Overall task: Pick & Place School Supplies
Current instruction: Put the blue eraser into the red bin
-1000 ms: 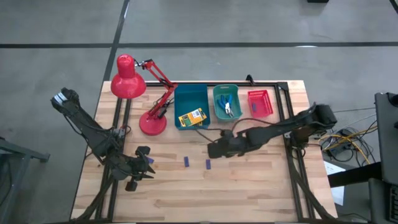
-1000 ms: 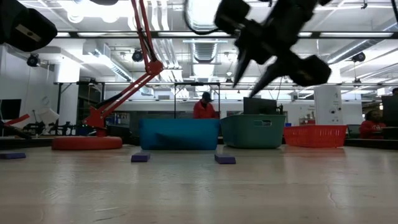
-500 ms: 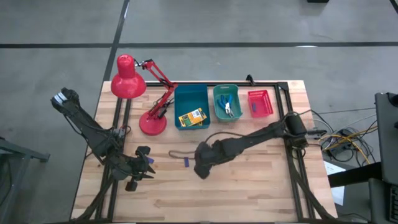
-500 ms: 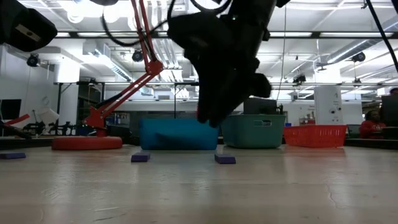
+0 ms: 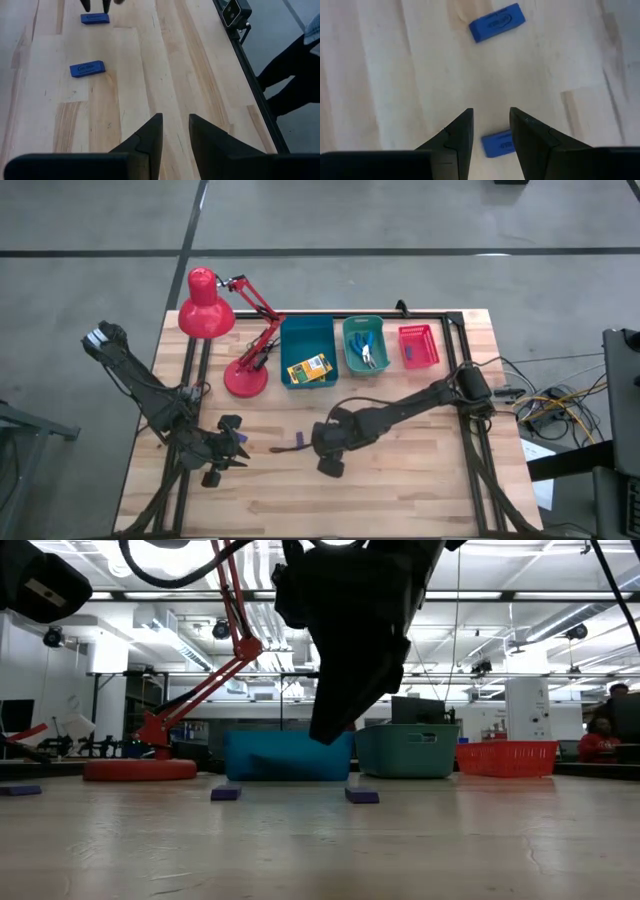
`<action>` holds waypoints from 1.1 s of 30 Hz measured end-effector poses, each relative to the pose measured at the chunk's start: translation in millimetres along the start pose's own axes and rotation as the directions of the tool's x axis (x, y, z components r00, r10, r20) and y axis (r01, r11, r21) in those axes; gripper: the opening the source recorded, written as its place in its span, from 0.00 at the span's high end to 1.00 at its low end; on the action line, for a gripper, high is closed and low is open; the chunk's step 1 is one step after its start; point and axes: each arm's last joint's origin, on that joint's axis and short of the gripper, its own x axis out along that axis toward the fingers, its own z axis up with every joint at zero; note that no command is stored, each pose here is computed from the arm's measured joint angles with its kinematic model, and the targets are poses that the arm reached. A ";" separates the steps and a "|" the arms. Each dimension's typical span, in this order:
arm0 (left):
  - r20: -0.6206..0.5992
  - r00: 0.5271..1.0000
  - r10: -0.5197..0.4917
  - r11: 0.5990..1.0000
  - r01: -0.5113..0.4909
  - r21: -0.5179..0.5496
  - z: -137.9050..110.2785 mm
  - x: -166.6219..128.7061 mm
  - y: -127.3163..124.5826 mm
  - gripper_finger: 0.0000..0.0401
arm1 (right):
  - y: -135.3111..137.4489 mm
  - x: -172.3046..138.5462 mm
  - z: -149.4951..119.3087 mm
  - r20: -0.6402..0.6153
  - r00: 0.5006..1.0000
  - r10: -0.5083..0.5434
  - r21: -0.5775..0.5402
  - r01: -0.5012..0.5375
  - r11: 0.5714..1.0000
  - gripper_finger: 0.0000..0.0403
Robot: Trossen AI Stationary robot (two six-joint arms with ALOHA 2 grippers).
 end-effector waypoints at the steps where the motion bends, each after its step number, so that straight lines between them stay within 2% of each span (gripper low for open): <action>1: 0.000 1.000 0.000 1.000 0.000 0.000 0.0 0.0 0.0 0.75 | -0.7 0.1 -0.6 -0.007 1.000 -0.005 -0.022 0.005 1.000 0.70; 11: 0.000 1.000 0.000 1.000 0.000 -0.001 0.0 0.0 0.1 0.75 | -5.8 11.0 -11.3 -0.027 1.000 0.001 -0.177 -0.005 0.984 0.70; 22: 0.000 1.000 0.000 1.000 0.000 -0.001 0.0 0.0 0.1 0.75 | -16.4 25.2 -23.3 -0.057 0.998 0.031 -0.162 -0.040 0.986 0.70; 33: 0.000 1.000 0.000 1.000 0.000 0.000 0.0 0.0 0.1 0.75 | -24.5 28.4 -24.1 -0.074 0.995 0.065 -0.138 -0.075 0.988 0.73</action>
